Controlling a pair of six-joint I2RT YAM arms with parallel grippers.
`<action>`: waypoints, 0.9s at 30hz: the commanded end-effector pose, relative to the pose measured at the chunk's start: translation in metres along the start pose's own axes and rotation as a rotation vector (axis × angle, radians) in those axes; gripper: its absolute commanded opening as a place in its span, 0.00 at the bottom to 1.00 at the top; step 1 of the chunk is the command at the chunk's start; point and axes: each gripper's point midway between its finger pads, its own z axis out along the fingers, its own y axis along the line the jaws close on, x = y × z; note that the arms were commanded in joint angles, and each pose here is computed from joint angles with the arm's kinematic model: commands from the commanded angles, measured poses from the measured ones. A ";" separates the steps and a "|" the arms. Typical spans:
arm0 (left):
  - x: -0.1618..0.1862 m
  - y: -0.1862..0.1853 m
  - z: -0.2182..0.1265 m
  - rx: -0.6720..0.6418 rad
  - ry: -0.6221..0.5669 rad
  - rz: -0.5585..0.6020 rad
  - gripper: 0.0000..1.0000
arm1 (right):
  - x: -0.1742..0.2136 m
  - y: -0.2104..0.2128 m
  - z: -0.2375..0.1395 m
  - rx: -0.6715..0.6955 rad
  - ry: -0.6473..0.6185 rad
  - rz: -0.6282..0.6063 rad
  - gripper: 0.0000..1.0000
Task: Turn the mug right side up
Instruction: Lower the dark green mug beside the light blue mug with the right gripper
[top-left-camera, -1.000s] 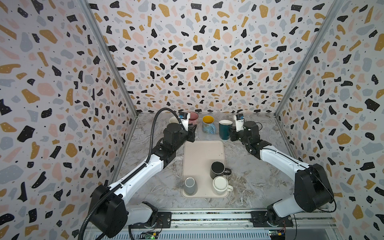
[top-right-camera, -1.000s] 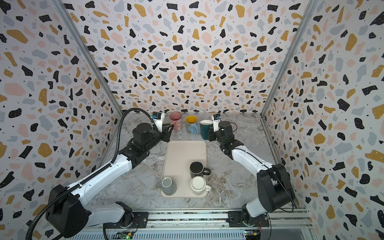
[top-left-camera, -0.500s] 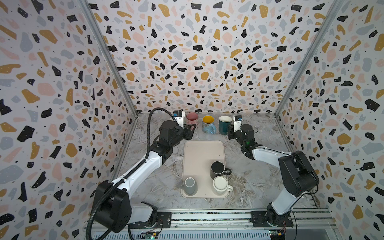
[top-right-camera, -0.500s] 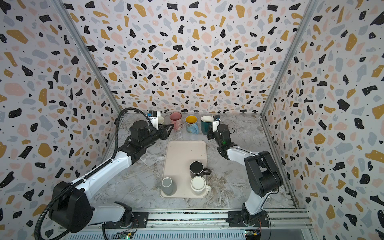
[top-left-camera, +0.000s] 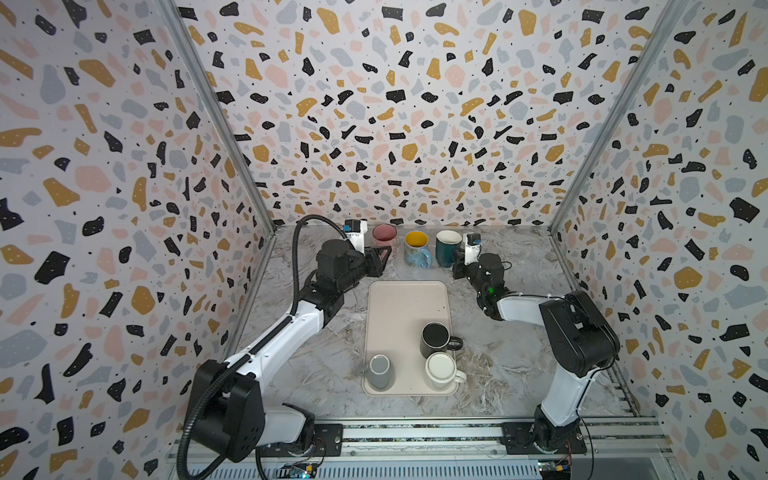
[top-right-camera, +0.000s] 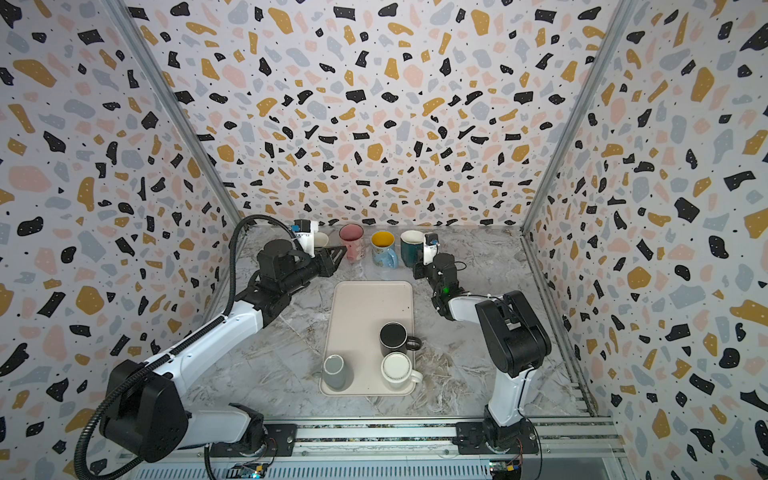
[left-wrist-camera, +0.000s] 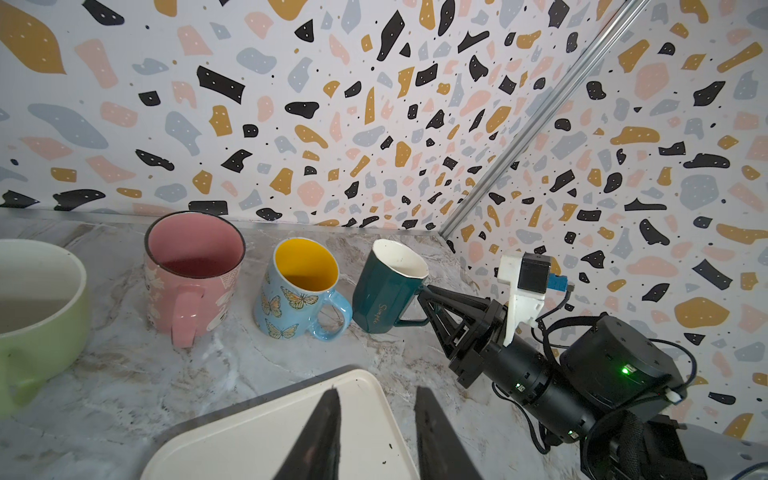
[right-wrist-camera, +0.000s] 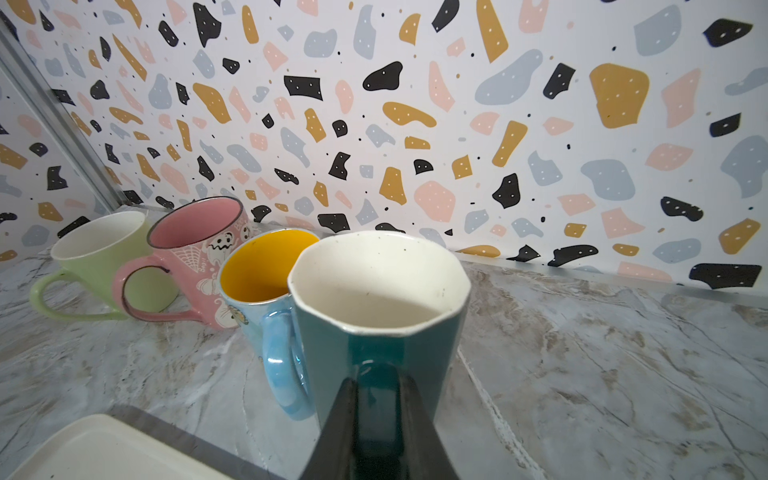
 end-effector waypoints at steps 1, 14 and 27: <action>-0.010 -0.002 -0.003 0.016 -0.044 0.011 0.32 | -0.066 -0.005 -0.003 0.023 -0.219 -0.002 0.00; -0.005 0.008 -0.001 -0.015 -0.037 -0.014 0.32 | -0.050 -0.022 0.011 0.069 -0.223 0.014 0.00; -0.003 0.016 -0.001 -0.042 -0.043 -0.023 0.32 | -0.036 -0.027 0.020 0.085 -0.229 0.021 0.00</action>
